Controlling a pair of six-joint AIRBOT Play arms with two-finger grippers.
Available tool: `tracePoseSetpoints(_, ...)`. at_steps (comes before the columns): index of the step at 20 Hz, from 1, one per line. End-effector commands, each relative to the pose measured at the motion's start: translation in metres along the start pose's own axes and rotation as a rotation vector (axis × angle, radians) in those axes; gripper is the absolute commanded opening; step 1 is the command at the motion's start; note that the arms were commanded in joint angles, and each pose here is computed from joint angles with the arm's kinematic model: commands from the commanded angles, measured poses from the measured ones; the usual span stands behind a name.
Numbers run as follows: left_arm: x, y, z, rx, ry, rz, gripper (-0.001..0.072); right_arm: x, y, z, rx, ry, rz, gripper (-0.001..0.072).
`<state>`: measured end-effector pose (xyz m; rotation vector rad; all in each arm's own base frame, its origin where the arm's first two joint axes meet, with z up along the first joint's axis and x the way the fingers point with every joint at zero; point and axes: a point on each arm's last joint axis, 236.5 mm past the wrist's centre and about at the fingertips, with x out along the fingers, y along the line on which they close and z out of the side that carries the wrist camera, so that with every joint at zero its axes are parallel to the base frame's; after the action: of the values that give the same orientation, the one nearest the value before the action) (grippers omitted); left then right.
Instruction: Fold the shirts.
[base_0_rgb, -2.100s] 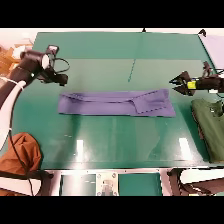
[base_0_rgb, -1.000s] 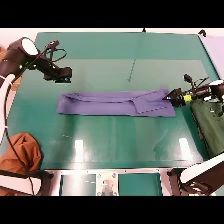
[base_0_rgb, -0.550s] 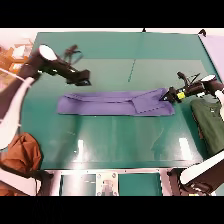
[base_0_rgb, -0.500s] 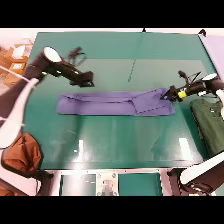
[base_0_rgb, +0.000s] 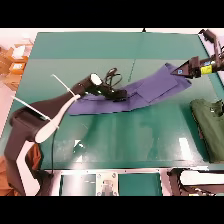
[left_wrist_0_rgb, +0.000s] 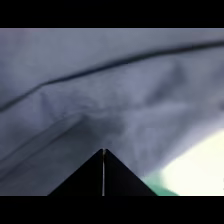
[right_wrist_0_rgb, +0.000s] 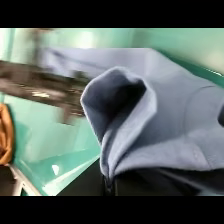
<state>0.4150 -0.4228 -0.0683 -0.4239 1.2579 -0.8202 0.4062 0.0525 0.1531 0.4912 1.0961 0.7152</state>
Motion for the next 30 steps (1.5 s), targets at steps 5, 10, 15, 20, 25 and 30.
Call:
tracePoseSetpoints(5,0.044,-0.039,0.006,0.001,-0.034,-0.089,0.0028,0.005,0.073,-0.010,-0.078,0.043,0.067,0.0014)
tracePoseSetpoints(10,-0.029,-0.001,0.012,0.081,0.140,0.035,0.0026,0.013,0.081,-0.012,-0.069,0.061,0.078,0.0014)
tracePoseSetpoints(15,-0.260,0.148,0.043,0.121,0.151,0.822,0.0026,0.050,0.115,-0.004,-0.110,0.047,0.107,0.0014)
tracePoseSetpoints(20,-0.379,0.188,0.032,-0.045,0.088,0.959,0.0027,0.176,0.174,-0.008,-0.181,0.080,0.187,0.0014)
tracePoseSetpoints(25,-0.388,0.207,0.022,-0.066,0.116,0.960,0.0027,0.378,0.221,-0.089,-0.098,0.189,0.331,0.0224)
tracePoseSetpoints(30,-0.390,0.213,0.022,-0.010,0.150,0.979,0.0027,0.361,0.214,-0.074,-0.082,0.269,0.443,0.0316)
